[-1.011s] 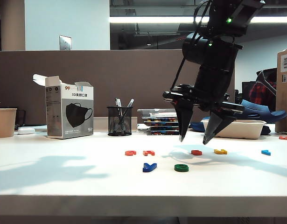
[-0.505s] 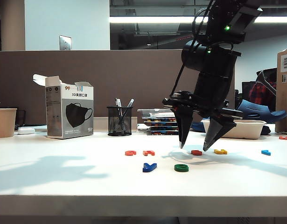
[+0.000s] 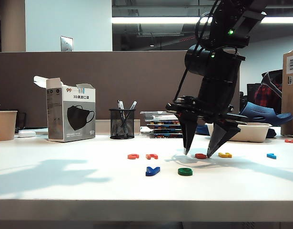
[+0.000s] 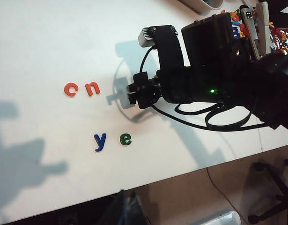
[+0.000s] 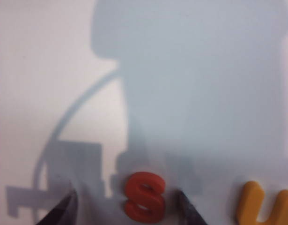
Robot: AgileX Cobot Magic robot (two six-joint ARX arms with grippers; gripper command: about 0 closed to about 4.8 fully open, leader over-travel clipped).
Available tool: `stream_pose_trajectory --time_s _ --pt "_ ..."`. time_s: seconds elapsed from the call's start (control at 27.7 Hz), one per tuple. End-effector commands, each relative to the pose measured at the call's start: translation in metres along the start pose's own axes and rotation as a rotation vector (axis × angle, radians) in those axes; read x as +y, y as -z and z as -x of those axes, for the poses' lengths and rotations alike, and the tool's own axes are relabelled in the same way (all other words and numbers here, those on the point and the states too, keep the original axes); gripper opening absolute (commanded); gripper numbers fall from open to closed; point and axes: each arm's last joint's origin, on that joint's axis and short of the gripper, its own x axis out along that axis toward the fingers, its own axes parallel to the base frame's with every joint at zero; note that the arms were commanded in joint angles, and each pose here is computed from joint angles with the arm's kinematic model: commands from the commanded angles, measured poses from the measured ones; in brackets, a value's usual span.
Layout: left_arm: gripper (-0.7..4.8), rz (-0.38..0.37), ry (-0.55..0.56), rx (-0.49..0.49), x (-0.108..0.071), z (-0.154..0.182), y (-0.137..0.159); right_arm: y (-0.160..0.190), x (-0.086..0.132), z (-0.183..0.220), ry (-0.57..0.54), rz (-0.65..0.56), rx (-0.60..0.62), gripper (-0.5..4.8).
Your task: Select the appropriate letters from the row of letter magnets placed on the table to arrange into the word "yes".
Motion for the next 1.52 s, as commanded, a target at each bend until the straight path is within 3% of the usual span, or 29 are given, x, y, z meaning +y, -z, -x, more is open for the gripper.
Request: stream_pose_trajectory --time_s 0.04,0.43,0.97,1.08,1.52 --pt "-0.05 -0.005 0.007 -0.008 -0.0007 0.0016 -0.0005 0.0024 -0.0004 -0.0012 0.001 0.001 0.025 2.69" --pt "-0.05 -0.005 0.007 -0.008 -0.0007 0.0016 -0.0005 0.0026 -0.0007 -0.0011 0.001 -0.001 0.028 2.13" --pt "-0.05 -0.005 0.007 -0.008 -0.0007 0.0016 -0.0005 0.0005 -0.0101 -0.0002 -0.002 -0.024 0.027 1.97" --pt "-0.05 -0.005 0.007 -0.008 -0.0007 0.0016 -0.0005 0.0015 -0.0099 -0.0003 -0.016 -0.025 0.039 1.55" --pt "-0.05 -0.005 0.007 -0.008 -0.0007 0.0016 -0.0005 0.0004 -0.0098 -0.0009 -0.014 -0.024 0.028 1.23"
